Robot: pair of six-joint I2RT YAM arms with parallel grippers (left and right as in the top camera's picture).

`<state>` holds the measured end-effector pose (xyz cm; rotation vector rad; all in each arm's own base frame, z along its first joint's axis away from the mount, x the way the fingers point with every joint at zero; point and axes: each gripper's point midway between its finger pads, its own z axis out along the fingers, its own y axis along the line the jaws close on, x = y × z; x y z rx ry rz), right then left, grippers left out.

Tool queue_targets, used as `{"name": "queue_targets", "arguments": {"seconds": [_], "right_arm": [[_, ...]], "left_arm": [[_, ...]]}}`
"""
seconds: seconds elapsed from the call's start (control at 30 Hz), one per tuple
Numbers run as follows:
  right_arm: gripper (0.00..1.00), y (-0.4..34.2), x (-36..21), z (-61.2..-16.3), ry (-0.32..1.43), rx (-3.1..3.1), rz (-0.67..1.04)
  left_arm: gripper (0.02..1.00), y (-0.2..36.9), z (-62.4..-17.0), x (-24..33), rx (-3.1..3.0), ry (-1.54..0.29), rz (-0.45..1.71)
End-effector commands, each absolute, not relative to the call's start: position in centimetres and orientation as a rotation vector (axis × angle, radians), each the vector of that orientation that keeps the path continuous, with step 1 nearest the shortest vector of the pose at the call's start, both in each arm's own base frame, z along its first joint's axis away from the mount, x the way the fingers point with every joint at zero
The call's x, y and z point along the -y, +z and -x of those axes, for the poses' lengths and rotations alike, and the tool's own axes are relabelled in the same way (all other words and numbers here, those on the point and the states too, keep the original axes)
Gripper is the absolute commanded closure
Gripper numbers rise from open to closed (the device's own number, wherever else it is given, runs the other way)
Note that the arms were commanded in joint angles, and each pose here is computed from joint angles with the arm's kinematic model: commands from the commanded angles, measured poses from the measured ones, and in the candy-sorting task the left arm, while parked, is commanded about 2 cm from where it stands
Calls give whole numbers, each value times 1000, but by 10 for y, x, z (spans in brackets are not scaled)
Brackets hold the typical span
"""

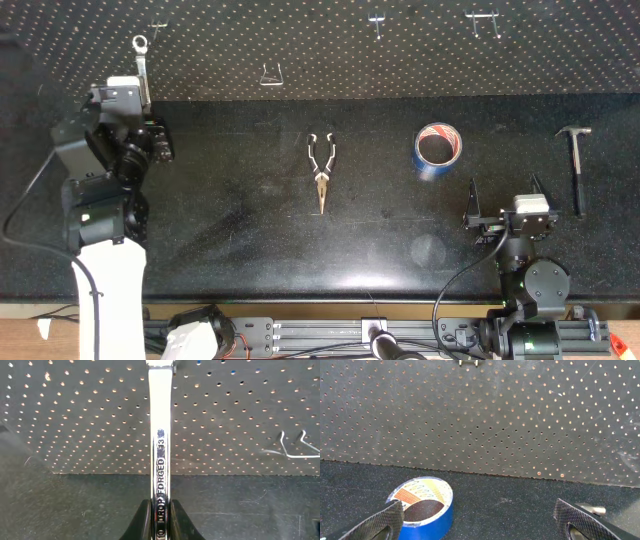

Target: Place Tools Onto Pegboard

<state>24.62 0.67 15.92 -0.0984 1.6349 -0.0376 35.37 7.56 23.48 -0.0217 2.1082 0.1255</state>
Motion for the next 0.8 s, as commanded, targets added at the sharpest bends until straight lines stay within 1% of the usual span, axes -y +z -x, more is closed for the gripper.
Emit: {"name": "queue_targets", "arguments": {"seconds": [0.03,0.17,0.27,0.4,0.53,0.7,0.8], "right_arm": [[31,158,-7,-246,-42,-1635,109],[31,158,-7,-246,-42,-1635,109],[31,158,-7,-246,-42,-1635,109],[31,158,-7,-246,-42,-1635,109],[31,158,-7,-246,-42,-1635,109],[31,158,-7,-246,-42,-1635,109],[31,158,-7,-246,-42,-1635,109]], "left_arm": [[991,235,-359,-59,-2106,89,-19],[991,224,-361,-59,-2141,79,-18],[991,222,-360,-60,-2148,86,-13],[989,242,-353,-58,-2094,99,-19],[991,246,-351,-59,-2082,107,-17],[991,246,-348,-73,-2086,160,31],[993,242,-347,-68,-2103,122,14]]}}
